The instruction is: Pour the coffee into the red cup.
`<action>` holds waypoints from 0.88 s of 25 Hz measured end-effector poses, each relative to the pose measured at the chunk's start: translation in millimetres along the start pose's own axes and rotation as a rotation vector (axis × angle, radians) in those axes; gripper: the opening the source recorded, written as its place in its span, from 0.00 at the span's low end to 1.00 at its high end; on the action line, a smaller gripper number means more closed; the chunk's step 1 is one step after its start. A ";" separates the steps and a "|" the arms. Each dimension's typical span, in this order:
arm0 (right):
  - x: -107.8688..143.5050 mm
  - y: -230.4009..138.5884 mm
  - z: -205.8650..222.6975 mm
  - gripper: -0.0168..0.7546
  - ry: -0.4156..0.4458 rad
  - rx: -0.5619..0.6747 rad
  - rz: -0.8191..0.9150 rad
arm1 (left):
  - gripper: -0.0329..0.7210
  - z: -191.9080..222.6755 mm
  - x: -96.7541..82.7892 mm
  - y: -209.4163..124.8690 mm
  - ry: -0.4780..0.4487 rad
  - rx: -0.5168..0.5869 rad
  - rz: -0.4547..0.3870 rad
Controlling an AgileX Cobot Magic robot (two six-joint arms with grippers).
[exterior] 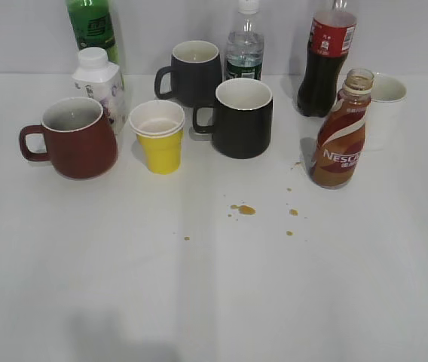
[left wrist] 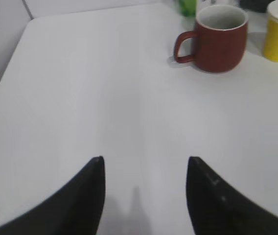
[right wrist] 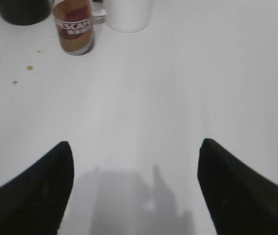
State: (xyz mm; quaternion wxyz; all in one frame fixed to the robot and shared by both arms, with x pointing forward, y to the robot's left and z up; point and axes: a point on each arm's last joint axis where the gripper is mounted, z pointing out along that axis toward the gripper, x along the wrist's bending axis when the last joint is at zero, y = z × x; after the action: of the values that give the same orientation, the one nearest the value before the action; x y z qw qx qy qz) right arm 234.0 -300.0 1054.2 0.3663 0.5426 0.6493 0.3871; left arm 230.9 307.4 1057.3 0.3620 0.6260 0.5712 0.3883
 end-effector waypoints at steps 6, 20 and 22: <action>0.1 -0.2 -0.2 0.79 -0.005 0.000 0.003 | 0.59 -0.4 -0.3 -0.3 0.031 0.003 -0.015; 0.1 -0.4 -0.5 0.78 -0.005 -0.002 0.004 | 0.59 -0.4 -0.3 -0.3 0.031 0.003 -0.015; 0.1 -0.4 -0.5 0.78 -0.005 -0.002 0.004 | 0.59 -0.4 -0.3 -0.3 0.031 0.003 -0.015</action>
State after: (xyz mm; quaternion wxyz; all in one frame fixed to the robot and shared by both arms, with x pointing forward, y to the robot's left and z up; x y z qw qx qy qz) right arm 233.3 -300.0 1054.1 0.3676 0.5444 0.6470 0.3872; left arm 230.4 307.1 1057.2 0.3550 0.6160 0.5822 0.3944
